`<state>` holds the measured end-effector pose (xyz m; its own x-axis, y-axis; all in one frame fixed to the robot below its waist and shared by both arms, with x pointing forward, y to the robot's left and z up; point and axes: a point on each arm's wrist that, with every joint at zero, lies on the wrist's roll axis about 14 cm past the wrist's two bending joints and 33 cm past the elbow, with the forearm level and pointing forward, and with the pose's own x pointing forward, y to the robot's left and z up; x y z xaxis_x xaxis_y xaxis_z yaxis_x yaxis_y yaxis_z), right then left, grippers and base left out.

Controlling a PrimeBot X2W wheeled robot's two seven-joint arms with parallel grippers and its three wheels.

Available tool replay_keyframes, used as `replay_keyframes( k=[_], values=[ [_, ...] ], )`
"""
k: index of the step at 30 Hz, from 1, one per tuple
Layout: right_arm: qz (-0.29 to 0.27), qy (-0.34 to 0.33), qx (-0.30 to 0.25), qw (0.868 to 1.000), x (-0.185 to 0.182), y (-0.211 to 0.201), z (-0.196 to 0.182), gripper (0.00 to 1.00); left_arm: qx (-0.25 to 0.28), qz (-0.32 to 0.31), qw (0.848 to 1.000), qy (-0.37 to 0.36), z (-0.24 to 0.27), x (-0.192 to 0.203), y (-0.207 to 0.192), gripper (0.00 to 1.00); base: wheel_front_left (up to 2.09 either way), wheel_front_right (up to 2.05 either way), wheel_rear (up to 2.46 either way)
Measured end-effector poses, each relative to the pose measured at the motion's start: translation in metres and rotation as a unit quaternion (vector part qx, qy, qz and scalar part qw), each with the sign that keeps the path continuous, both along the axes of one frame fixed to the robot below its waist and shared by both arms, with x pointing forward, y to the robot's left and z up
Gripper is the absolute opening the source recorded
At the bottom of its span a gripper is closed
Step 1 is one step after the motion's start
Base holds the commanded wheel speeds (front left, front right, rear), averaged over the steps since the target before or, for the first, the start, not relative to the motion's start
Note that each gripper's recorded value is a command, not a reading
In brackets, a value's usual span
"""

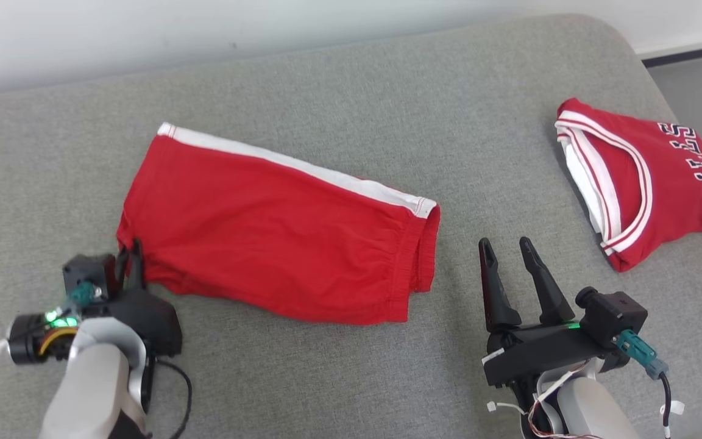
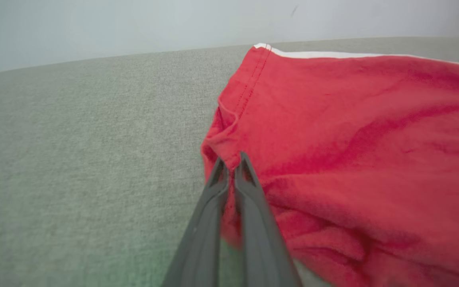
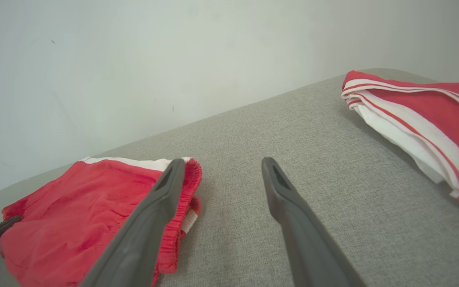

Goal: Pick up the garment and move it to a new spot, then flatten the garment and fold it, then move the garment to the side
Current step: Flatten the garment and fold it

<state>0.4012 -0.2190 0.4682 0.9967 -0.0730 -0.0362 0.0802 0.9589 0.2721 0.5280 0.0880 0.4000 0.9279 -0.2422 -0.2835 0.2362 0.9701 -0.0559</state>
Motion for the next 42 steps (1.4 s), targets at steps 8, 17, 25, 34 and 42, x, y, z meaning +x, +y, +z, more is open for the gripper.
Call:
replay_keyframes(
  k=[8,17,25,34,42],
  values=[
    [0.002,-0.005,0.004,1.0,-0.006,0.003,0.004,1.0,-0.012,0.013,1.0,-0.001,0.003,-0.019,0.006,0.0,0.0,0.0,0.0],
    [0.005,-0.004,0.006,1.0,-0.01,0.005,0.003,1.0,-0.013,0.023,1.0,0.008,-0.002,-0.029,0.016,0.0,0.0,0.0,0.0],
    [-0.001,-0.005,0.01,1.0,-0.018,0.003,0.004,1.0,-0.02,0.044,0.999,0.01,0.0,-0.042,0.026,0.0,0.0,0.0,0.0],
    [0.015,-0.014,0.016,1.0,-0.02,0.015,0.01,1.0,-0.04,0.083,0.996,0.005,0.005,-0.069,0.043,0.0,0.0,0.0,0.0],
    [0.038,-0.022,0.02,0.999,-0.019,0.032,0.014,1.0,-0.046,0.11,0.993,0.007,0.004,-0.096,0.058,0.0,0.0,0.0,0.0]
  ],
)
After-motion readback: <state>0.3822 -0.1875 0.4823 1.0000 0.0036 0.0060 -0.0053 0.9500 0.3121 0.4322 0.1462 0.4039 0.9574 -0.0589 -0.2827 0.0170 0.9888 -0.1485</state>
